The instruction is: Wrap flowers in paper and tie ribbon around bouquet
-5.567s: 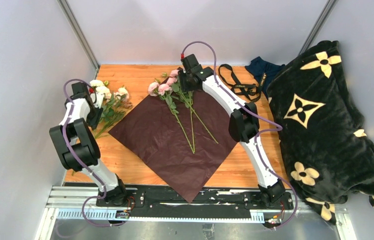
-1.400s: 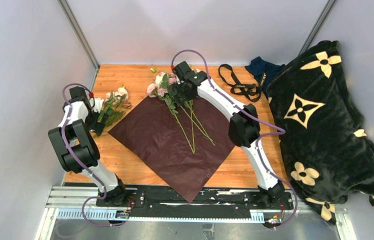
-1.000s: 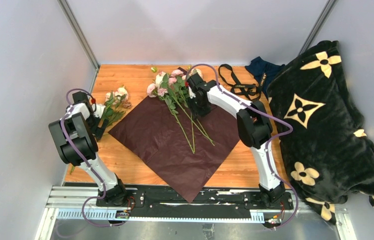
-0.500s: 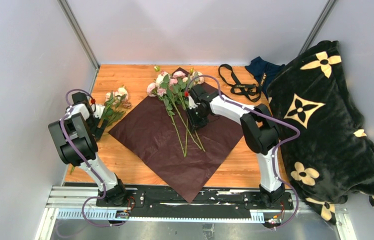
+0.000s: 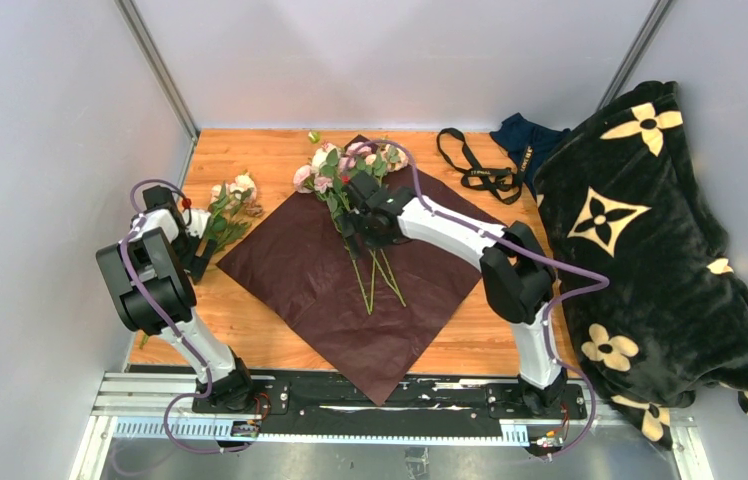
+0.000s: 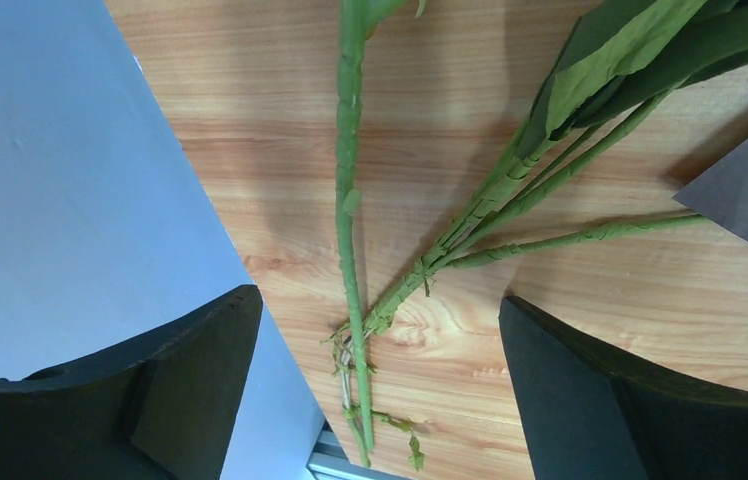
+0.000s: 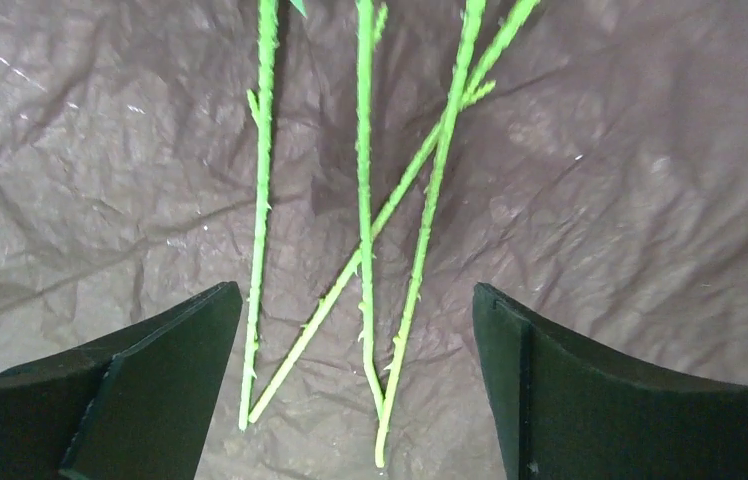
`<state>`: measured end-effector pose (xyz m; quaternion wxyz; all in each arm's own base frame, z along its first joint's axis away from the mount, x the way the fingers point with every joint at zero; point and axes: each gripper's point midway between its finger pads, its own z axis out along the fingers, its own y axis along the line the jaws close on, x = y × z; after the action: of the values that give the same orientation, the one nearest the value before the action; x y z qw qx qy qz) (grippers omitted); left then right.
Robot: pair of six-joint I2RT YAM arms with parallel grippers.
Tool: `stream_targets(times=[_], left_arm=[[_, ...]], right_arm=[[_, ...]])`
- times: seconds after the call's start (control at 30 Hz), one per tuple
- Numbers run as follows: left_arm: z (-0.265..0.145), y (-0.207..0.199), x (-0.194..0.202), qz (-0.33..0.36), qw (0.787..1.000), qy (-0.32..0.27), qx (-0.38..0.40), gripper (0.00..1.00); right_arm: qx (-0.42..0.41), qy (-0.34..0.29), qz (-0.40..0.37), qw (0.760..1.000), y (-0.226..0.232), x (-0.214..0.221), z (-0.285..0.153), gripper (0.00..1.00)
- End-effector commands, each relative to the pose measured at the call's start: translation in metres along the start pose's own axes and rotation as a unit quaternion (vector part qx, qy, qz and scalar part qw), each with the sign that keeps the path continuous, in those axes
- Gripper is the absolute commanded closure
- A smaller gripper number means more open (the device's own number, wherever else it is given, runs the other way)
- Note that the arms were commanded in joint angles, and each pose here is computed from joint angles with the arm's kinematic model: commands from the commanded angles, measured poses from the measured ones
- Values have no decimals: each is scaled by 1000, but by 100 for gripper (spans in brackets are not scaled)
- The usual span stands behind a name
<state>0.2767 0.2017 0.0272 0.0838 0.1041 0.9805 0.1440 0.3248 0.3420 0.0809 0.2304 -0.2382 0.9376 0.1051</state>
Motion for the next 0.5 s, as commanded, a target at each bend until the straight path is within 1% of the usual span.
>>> stream_targets(times=[0.0,0.17,0.27,0.37,0.4,0.47], left_arm=[[0,-8,5,3,1000,-4,16,6],[-1,-10,4,4,1000,-8,21,6],[-1,-11,5,8,1000,-7,23,6],[-1,-12,6,10,1000,-7,23,6],[-1,-12,6,11,1000,-6,23,6],[-1,-13,6,10,1000,-7,25,6]], right_arm=[[138,-14,-85,987,3,0,-11,8],[162,31,-115,980,1,12,18,7],[147,58,-128,979,7,15,30,6],[171,59,-134,974,-1,14,36,6],[190,57,-135,971,-9,13,36,6],[203,62,-131,968,-20,14,37,5]])
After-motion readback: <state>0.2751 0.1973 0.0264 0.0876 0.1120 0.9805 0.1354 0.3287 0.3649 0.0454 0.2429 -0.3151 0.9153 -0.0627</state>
